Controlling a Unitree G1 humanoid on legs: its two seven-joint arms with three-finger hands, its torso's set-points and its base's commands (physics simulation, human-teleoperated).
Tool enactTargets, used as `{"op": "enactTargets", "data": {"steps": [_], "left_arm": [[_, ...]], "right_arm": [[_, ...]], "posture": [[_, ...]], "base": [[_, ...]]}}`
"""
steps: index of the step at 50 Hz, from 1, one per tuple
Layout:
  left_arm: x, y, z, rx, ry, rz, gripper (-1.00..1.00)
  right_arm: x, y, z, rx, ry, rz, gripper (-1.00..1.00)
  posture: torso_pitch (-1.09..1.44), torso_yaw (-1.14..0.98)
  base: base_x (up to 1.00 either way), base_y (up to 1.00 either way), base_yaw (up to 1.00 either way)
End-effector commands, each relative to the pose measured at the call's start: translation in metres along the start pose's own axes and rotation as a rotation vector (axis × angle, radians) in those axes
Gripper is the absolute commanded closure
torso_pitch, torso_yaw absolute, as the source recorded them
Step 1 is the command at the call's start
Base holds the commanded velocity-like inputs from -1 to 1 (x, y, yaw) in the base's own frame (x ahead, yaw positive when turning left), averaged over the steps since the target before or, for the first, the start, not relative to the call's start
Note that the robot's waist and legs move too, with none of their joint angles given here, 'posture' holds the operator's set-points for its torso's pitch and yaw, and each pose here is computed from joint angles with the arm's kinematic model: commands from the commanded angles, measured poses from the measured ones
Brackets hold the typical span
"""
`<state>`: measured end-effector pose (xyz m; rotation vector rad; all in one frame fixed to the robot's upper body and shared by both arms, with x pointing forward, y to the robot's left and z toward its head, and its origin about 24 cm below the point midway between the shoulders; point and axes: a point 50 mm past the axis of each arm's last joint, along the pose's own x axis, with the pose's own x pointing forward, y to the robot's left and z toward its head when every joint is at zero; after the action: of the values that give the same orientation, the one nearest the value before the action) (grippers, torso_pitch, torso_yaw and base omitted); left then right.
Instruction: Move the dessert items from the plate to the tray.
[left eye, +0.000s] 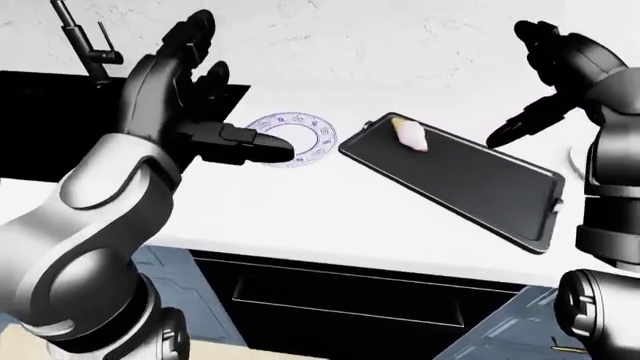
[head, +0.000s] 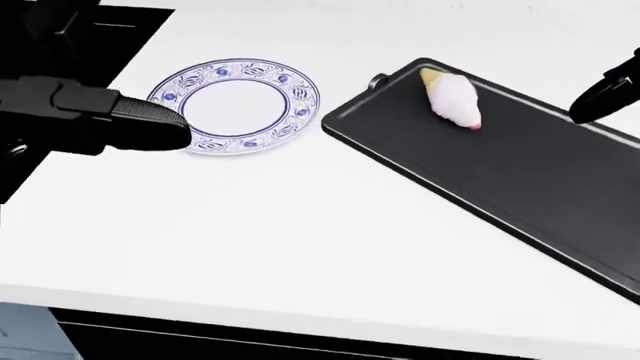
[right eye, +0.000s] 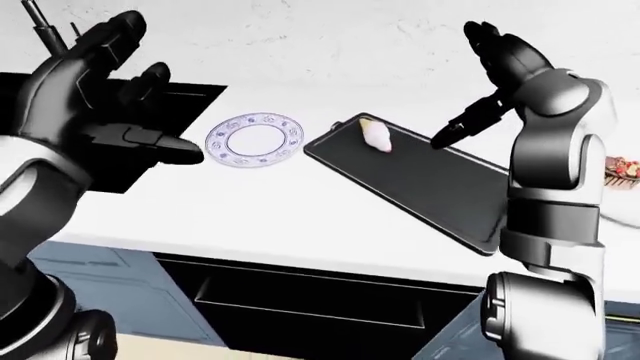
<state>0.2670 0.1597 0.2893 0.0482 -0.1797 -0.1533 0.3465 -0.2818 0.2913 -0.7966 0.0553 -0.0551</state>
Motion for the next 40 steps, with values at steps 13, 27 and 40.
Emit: {"op": "enactTargets", "data": {"steps": [13,27,40], "left_arm": [[-0.001,-0.004,0.008,0.004,-0.081,-0.013,-1.0],[0.0,-0.005,0.007,0.002,-0.081,-0.016,-1.0],[-0.001,-0.003,0.007,0.002,-0.084,-0.014,-1.0]], "right_arm": [[-0.013,-0.018,0.019,-0.035,-0.104,-0.079,-1.0],[-0.017,-0.015,0.024,-0.023,-0.147,-0.061,-1.0],[-0.015,-0.005,0.029,-0.02,-0.175,-0.021,-1.0]], "posture": [[0.0,0.0],[0.0,0.0],[0.0,0.0]], "base": [[-0.1,-0.56,0.0],[0.0,0.0,-0.4],[0.0,-0.28,0.0]]}}
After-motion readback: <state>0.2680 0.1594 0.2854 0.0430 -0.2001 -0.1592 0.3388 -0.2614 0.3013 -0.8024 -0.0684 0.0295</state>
